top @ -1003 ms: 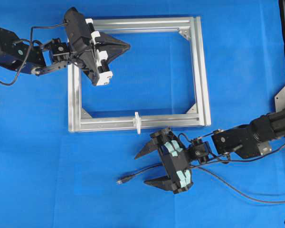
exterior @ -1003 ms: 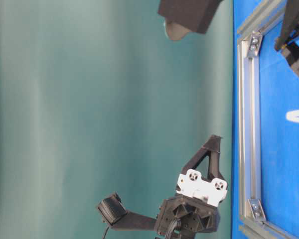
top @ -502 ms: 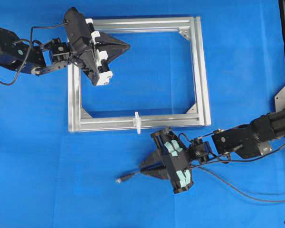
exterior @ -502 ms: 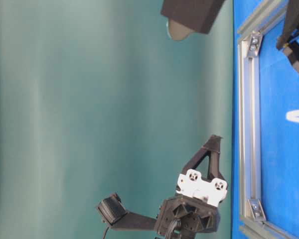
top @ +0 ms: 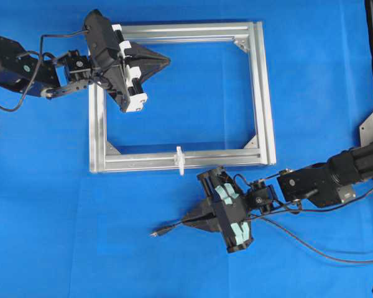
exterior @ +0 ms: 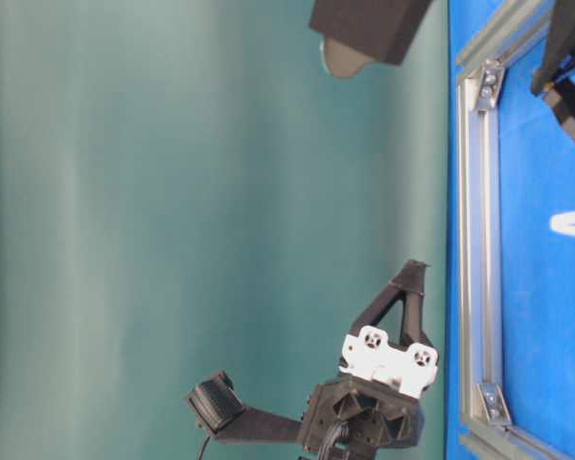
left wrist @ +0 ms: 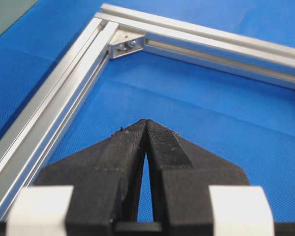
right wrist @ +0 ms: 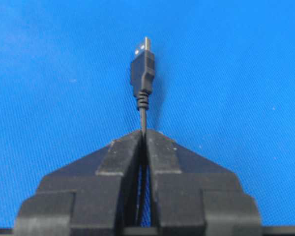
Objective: Insert the wire through the string loop located in the center.
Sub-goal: 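Close the right gripper on the cable just behind the USB plug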
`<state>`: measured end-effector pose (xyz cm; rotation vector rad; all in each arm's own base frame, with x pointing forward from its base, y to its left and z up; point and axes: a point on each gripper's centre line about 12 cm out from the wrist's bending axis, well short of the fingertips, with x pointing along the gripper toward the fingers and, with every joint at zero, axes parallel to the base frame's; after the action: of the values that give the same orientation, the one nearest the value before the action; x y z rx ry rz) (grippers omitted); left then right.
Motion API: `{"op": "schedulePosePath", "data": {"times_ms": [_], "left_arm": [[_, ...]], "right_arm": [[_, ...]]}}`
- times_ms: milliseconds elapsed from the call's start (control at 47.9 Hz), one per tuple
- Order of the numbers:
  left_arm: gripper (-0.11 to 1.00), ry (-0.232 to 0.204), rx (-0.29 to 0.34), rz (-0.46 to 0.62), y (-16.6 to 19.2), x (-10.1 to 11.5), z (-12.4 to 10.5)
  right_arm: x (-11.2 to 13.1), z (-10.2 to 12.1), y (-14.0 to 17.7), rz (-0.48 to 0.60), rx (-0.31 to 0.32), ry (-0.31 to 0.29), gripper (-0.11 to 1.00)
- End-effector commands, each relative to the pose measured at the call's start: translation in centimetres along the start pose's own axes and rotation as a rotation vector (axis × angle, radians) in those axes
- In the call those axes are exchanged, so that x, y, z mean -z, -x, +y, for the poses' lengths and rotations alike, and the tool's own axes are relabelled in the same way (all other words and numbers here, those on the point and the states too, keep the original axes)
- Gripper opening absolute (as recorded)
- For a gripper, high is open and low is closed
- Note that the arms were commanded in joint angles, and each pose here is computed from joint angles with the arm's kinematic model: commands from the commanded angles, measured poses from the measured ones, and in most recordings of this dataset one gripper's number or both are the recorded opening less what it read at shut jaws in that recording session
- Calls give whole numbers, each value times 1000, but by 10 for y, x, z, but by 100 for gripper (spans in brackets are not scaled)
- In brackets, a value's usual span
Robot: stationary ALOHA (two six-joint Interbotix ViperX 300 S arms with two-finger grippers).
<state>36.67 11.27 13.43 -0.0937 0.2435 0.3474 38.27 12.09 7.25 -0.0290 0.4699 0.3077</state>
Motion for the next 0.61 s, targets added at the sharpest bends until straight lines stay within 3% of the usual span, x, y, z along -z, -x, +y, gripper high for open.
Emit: {"op": "schedulePosePath", "data": {"times_ms": [0,418,585], "left_arm": [[0,3,4,-46,2,-16,-1],[0,2,5,-46,2,-16,-1],[0,3,4,-46,2,-16,-1]], "right_arm": [[-16,4,3,-44,-9,3,-2],[-67,14,35,-50,-22,22,-2],[-74,17,43,-45,-28,29,-2]]}}
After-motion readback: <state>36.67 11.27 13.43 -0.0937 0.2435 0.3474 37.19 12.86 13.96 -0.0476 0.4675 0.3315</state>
